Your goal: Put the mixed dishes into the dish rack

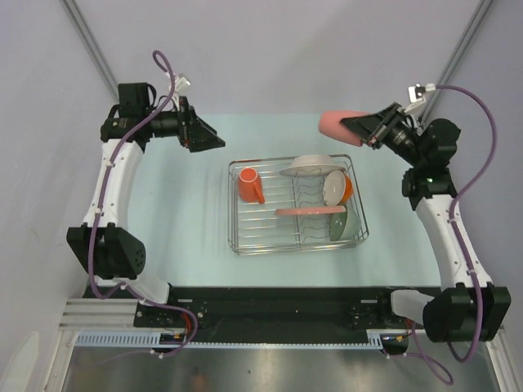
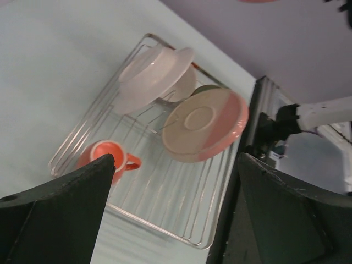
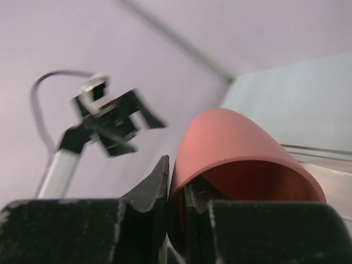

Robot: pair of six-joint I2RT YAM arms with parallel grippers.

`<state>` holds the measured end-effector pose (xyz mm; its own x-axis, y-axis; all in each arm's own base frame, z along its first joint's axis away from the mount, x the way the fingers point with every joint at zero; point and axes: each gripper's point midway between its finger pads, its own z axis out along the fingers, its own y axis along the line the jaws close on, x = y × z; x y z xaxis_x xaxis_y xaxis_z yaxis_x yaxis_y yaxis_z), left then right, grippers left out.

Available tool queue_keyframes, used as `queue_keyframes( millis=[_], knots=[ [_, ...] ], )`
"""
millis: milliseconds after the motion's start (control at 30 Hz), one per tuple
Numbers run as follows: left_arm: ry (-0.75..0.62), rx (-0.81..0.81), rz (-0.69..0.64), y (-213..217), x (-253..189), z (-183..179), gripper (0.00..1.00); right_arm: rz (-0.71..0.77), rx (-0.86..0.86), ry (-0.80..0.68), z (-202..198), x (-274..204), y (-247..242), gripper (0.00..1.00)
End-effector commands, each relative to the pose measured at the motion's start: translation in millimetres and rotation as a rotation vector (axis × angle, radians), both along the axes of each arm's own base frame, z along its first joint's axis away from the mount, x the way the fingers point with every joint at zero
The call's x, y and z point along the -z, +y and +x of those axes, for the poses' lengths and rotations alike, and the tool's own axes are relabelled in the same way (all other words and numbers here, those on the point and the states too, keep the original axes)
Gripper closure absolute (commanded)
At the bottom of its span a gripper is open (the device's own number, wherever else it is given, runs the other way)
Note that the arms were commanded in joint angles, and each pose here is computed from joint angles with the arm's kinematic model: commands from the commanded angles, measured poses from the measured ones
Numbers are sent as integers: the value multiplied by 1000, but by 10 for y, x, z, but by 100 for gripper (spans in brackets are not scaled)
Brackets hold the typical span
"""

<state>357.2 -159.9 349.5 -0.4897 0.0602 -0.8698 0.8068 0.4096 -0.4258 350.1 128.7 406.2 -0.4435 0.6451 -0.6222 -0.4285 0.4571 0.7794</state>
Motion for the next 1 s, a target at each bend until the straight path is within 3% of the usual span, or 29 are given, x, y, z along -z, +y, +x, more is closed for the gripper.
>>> queue_keyframes(
  millis=[0, 33, 67, 133, 167, 200, 300, 733, 967],
  knots=[
    [42, 231, -194, -189, -357, -340, 0, 133, -500, -247, -736, -673, 689, 100],
    [61, 244, -213, -196, -407, -381, 0, 156, -548, -240, -721, -644, 766, 100],
    [74, 275, -241, -205, -437, -393, 0, 168, -629, -348, -916, -770, 868, 100],
    [68, 290, -255, -209, -515, -451, 0, 251, -721, -303, -960, -764, 950, 100],
    [-13, 310, -250, -211, -488, -396, 0, 261, -772, -382, -1109, -816, 997, 100],
    [84, 297, -274, -214, -525, -435, 0, 287, -806, -351, -1126, -790, 1033, 100],
    [62, 311, -289, -253, -591, -461, 0, 294, -888, -307, -1121, -593, 1277, 100],
    [67, 337, -343, -409, -642, -510, 0, 351, -889, -163, -647, -155, 1668, 100],
    [172, 353, -385, -591, -421, -483, 0, 383, -905, -139, -507, -90, 1823, 100]
  ],
)
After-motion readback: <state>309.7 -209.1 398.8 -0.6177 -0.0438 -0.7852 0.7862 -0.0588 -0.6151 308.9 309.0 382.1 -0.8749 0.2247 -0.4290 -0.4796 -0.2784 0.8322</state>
